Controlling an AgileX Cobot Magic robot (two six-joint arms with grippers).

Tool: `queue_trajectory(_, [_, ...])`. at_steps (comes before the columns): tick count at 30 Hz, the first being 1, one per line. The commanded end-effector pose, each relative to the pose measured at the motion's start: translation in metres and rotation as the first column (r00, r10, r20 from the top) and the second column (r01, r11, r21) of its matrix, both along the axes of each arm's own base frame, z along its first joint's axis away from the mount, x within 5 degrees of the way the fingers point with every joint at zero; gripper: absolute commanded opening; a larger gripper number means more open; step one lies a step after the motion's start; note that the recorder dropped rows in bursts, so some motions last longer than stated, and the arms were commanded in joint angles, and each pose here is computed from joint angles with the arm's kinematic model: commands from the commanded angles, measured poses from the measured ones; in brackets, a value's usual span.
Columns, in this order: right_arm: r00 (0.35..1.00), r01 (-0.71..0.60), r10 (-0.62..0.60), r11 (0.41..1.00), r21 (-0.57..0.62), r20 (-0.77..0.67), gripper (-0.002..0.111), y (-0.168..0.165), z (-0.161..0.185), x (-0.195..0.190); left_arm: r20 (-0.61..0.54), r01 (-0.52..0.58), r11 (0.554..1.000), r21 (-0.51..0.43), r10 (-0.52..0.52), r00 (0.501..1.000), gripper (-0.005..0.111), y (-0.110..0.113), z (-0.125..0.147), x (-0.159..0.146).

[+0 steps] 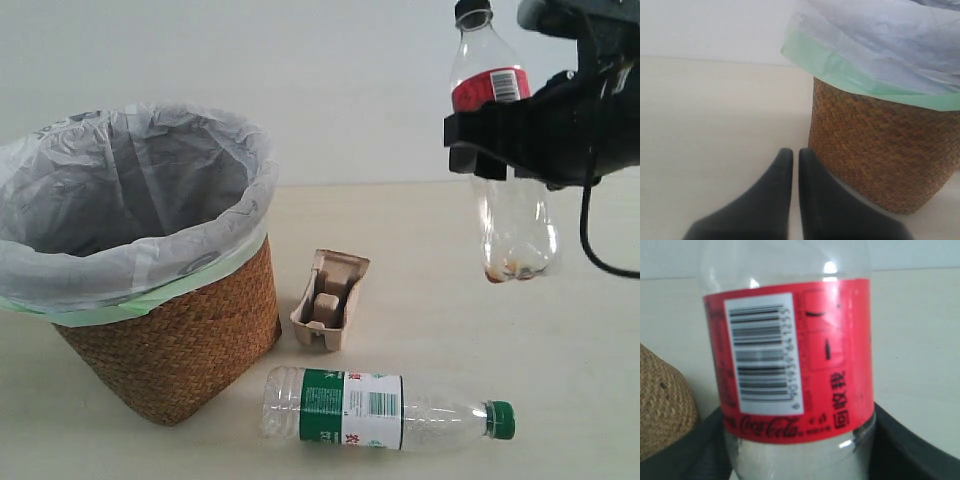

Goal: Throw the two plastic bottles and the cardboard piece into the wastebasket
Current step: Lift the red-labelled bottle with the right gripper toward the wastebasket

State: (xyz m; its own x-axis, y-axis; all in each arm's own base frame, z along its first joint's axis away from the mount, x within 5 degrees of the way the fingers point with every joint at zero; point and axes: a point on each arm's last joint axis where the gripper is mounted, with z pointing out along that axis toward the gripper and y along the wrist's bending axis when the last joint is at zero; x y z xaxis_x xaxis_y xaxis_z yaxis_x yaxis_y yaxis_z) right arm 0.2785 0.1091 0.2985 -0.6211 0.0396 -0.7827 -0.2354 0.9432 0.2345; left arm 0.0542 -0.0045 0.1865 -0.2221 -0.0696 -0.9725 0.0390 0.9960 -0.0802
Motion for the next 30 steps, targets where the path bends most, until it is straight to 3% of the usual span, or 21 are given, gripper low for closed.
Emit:
queue_trajectory(1, [0.988,0.032,-0.035,0.999,0.024,0.150,0.000,-0.008,-0.028,-0.011,0.000,-0.003,1.000,-0.004,0.003,1.000,0.004,0.000,-0.001,0.000])
queue_trajectory(7, [0.973,0.038,-0.033,0.999,-0.017,0.227,0.000,-0.016,-0.049,-0.021,0.000,-0.003,1.000,-0.004,0.003,1.000,0.004,0.000,-0.001,0.000])
queue_trajectory(16, [0.990,0.012,-0.002,0.997,-0.072,0.141,0.000,-0.019,-0.021,-0.007,0.000,-0.003,1.000,-0.004,0.003,1.000,0.004,0.000,-0.001,0.000])
queue_trajectory(22, [0.989,0.144,-0.137,0.982,-0.123,0.059,0.000,-0.067,-0.024,0.001,0.000,-0.003,1.000,-0.004,0.003,1.000,0.004,0.000,-0.001,0.000])
queue_trajectory(30, [0.933,0.338,-0.354,0.926,-0.166,-0.072,0.000,-0.135,-0.034,-0.005,0.000,-0.003,1.000,-0.004,0.003,1.000,0.004,0.000,-0.001,0.000])
